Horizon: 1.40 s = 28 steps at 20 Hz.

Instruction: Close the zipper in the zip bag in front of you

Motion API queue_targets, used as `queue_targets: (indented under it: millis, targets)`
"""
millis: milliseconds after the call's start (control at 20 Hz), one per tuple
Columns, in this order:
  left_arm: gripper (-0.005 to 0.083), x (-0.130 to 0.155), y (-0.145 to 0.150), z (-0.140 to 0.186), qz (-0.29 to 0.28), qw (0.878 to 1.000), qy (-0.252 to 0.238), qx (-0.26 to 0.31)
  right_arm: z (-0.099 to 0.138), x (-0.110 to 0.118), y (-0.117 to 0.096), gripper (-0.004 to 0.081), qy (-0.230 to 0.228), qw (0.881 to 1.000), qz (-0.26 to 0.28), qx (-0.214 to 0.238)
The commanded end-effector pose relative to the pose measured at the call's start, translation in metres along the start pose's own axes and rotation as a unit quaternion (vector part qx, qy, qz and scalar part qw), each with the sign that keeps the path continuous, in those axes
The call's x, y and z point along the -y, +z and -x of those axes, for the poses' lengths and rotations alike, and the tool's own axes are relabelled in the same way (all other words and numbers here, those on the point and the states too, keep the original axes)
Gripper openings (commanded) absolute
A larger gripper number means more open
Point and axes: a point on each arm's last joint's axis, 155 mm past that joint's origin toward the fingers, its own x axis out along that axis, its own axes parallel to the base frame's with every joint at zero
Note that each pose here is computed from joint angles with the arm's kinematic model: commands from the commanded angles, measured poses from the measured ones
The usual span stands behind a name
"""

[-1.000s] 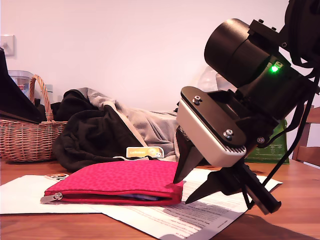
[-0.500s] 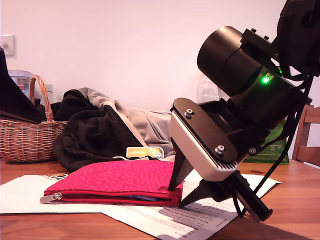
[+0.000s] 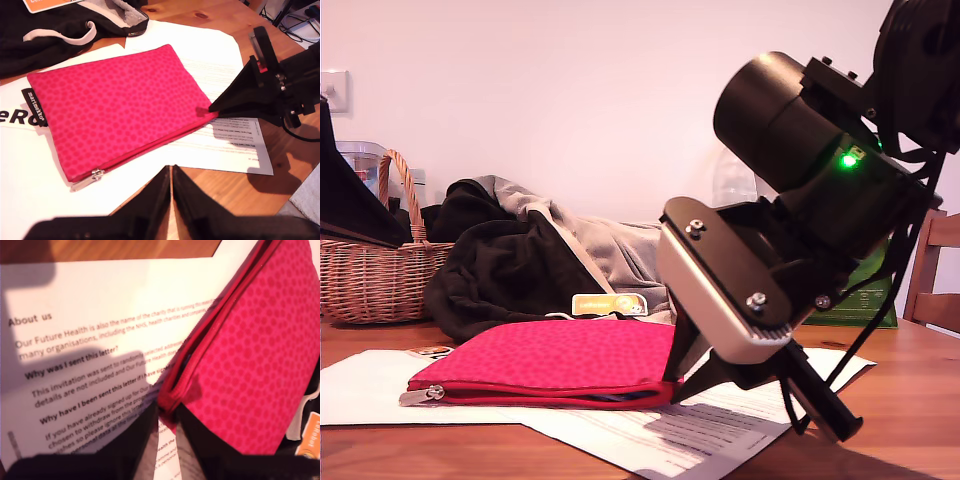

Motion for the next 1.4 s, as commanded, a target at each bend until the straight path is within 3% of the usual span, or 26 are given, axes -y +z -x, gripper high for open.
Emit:
queue_targets:
  millis: [0, 200, 500, 650, 800, 1100, 1350]
  targets:
    - [-0.0019, 0.0, -0.006, -0.002, 0.004, 1.0, -0.002, -0.007, -0.001, 0.002, 0.002, -0.0012, -0.005, 1.0, 0.005, -0.003]
    - [-0.0019, -0.002, -0.006, -0.002, 0.003, 1.0, 0.003, -0.006, 0.012, 0.025, -0.003, -0.0012, -0.04, 0.999, 0.005, -0.023]
    - [-0.0007, -0.022, -0.002, -0.001, -0.013, 0.998, 0.059, 0.001, 0.049, 0.063, -0.011, -0.0012, -0.1, 0.994, 0.003, -0.045]
    - [0.0083, -0.031, 0.006, -0.001, -0.055, 0.995, 0.083, 0.012, 0.064, 0.069, -0.01, -0.0012, -0.109, 0.993, -0.008, -0.043]
    - [0.0178, -0.033, 0.01, -0.007, -0.072, 0.994, 0.082, 0.016, 0.076, 0.079, -0.004, -0.0012, -0.128, 0.989, -0.068, -0.019]
    - [0.0186, -0.025, -0.013, -0.034, -0.123, 0.99, 0.064, -0.034, 0.081, 0.084, 0.004, -0.0012, -0.12, 0.969, -0.214, 0.022]
    - [0.0188, -0.044, -0.008, -0.034, -0.186, 0.974, 0.122, -0.037, 0.088, 0.095, 0.012, -0.0012, -0.093, 0.95, -0.294, 0.051]
